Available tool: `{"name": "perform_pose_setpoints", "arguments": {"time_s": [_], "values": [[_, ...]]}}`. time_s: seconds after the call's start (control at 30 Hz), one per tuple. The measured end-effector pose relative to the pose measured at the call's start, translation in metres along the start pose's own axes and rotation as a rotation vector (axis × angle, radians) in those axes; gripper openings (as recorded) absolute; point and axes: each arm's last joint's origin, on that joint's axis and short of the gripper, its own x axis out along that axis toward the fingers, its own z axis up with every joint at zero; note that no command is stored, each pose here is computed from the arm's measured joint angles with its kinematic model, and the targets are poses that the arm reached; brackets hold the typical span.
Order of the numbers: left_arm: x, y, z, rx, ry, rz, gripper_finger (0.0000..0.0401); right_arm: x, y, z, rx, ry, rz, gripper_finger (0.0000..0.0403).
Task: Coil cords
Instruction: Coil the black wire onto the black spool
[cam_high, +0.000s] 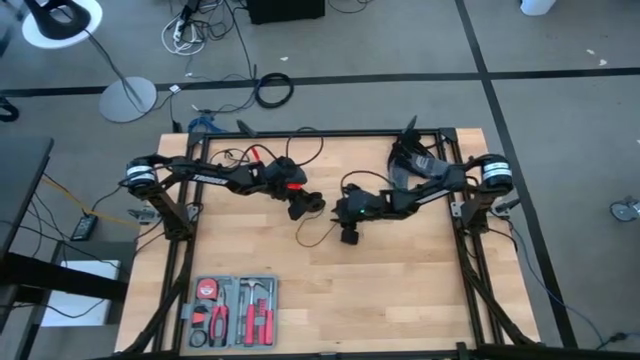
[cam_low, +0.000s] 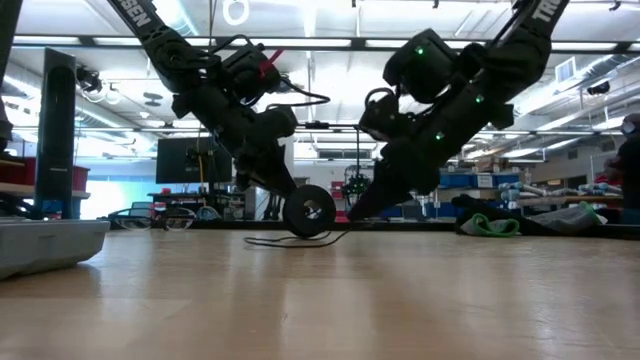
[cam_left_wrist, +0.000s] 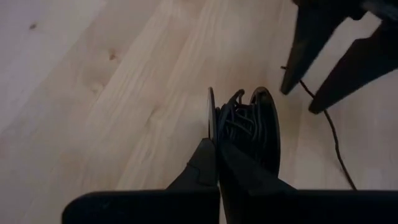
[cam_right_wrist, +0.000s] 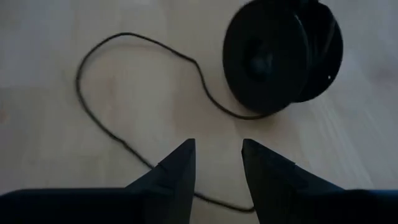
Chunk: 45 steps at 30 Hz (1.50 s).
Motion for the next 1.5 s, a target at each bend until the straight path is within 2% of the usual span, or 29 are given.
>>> {"name": "perform_pose_setpoints", "arguments": {"time_s": [0.3, 0.53, 0.7, 1.5], "values": [[0.0, 0.0, 0.0, 0.0, -0.002, 0.0, 0.0, 0.001, 0.005, 0.003, 0.016, 0.005, -0.017, 0.0128], [0.0, -0.001, 0.006, -0.015, -0.06, -0.011, 0.0, 0.001, 0.004, 0.003, 0.233, 0.008, -0.018, 0.0123], [-0.001, -0.002, 0.012, -0.009, -0.123, -0.023, 0.0, 0.001, 0.0, 0.003, 0.312, 0.007, -0.029, 0.0123], [-0.001, -0.002, 0.012, -0.032, -0.119, -0.023, 0.0, 0.001, 0.0, 0.006, 0.315, -0.021, -0.025, 0.0122]]}}
